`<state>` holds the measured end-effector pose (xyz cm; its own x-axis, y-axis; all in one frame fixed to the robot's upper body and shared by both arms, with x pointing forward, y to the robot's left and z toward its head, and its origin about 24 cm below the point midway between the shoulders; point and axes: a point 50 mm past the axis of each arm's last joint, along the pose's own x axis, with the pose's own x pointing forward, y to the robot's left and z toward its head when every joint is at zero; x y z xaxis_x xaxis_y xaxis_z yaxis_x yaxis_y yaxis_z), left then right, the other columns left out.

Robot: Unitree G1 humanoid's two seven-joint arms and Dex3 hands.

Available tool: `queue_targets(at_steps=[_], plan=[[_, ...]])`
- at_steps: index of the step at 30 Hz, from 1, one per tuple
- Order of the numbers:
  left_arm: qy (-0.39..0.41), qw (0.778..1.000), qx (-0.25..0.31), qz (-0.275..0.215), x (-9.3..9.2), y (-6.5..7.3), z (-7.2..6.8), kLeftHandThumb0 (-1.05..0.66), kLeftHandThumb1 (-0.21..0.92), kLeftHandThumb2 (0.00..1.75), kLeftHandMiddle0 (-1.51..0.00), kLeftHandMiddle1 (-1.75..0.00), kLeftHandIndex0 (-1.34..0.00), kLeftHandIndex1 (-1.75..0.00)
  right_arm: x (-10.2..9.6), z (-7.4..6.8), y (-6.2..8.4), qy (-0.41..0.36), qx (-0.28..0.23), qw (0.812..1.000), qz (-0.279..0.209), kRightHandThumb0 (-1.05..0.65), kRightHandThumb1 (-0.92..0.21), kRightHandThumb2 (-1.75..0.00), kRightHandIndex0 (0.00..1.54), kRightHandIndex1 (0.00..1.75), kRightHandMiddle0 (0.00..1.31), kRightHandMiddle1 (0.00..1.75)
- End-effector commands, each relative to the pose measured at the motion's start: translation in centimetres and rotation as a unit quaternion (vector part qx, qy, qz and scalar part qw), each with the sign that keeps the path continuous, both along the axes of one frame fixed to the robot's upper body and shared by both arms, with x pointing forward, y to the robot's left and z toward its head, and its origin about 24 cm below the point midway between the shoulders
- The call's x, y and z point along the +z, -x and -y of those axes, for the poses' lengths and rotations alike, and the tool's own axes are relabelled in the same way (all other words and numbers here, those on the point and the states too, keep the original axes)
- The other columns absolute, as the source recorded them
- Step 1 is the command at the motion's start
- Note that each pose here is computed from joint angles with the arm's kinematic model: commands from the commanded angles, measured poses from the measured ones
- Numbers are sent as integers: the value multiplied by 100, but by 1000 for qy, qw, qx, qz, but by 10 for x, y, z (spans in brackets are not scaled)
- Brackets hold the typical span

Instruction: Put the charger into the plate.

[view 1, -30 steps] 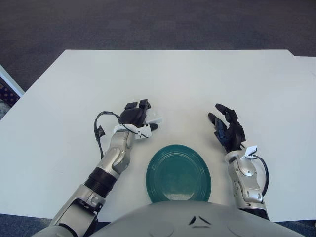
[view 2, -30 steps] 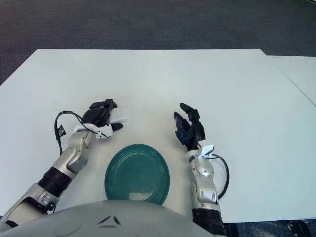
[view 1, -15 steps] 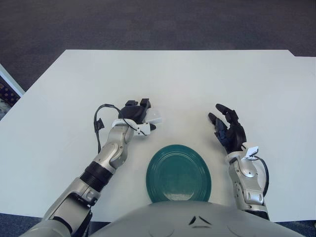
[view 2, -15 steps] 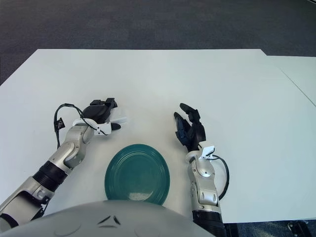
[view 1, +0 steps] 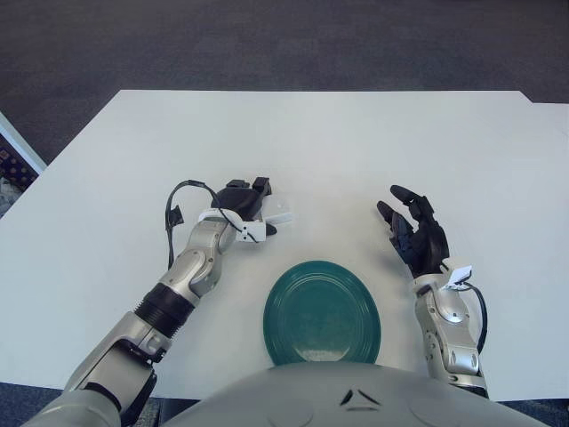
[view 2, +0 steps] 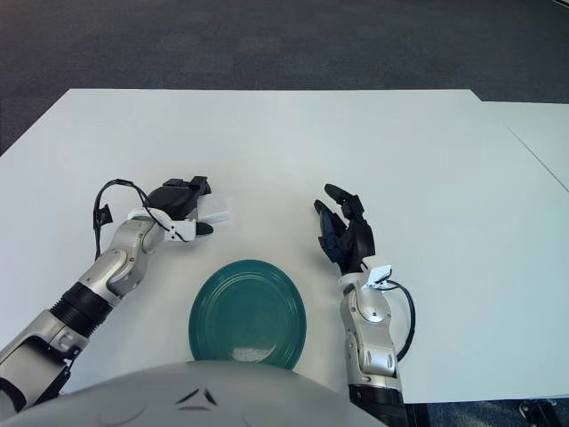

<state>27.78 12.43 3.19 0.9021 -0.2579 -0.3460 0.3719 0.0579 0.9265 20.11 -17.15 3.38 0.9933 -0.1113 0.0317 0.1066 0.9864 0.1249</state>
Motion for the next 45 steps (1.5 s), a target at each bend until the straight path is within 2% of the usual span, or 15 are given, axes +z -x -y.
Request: queue_targets(at_steps=[1,2,3,4,5,6,7,8,11,14,17,19,29,45], plan=[[-39,998,21,-47,-26,9,-7,-99,92,24,-56,-10,-10,-151,2,1,1,-17,-6,1000,3,-55,-92,-43,57,3,19,80],[-52,998,27,-21,-28,7,-7,-97,92,23,-58,-10,-14,-155,3,2,2,-22,-7,1000,3,-55,-92,-43,57,3,19,80],[-60,998,32,-3,-29,6,-7,-93,92,20,-61,-28,-20,-155,3,2,3,-24,-8,1000,3,-55,-92,-43,58,4,20,80],[-66,997,34,9,-30,5,-7,-87,92,17,-57,-69,-24,-160,4,3,3,-26,-8,1000,3,-55,-92,-42,58,4,21,80],[-67,997,40,24,-32,4,-7,-84,92,15,-53,-96,-26,-164,4,3,3,-28,-9,1000,3,-55,-92,-42,59,4,21,80],[-67,996,44,33,-33,3,-8,-75,89,20,-53,-112,-32,-159,4,4,3,-29,-9,1000,3,-55,-92,-42,59,4,22,80],[-57,996,55,51,-35,3,-8,-63,79,39,-55,-135,-41,-156,4,5,3,-28,-9,1000,4,-55,-92,-41,59,4,23,81],[-44,995,65,67,-36,3,-8,-55,70,58,-58,-149,-46,-157,5,5,3,-27,-9,1000,5,-55,-92,-41,60,5,24,81],[-20,992,81,91,-38,2,-6,-47,55,91,-65,-166,-49,-166,5,7,3,-26,-9,1000,5,-56,-92,-41,60,5,24,82],[12,989,99,109,-36,1,2,-16,31,124,-71,-160,-52,-172,6,8,3,-25,-7,1000,6,-56,-92,-41,61,5,24,81],[42,985,119,121,-31,2,8,-5,19,139,-76,-158,-55,-174,6,8,3,-25,-7,1000,7,-57,-92,-42,62,6,24,81],[55,982,128,125,-29,3,9,-3,16,144,-78,-157,-56,-174,6,8,3,-24,-7,1000,8,-57,-92,-42,63,6,24,82],[89,975,159,126,-25,4,10,0,7,153,-84,-155,-60,-175,6,7,2,-24,-7,1000,8,-56,-92,-43,63,6,23,81],[104,976,153,112,-24,5,12,0,2,158,-88,-152,-65,-175,7,7,2,-21,-10,1000,7,-56,-92,-41,62,6,25,81]])
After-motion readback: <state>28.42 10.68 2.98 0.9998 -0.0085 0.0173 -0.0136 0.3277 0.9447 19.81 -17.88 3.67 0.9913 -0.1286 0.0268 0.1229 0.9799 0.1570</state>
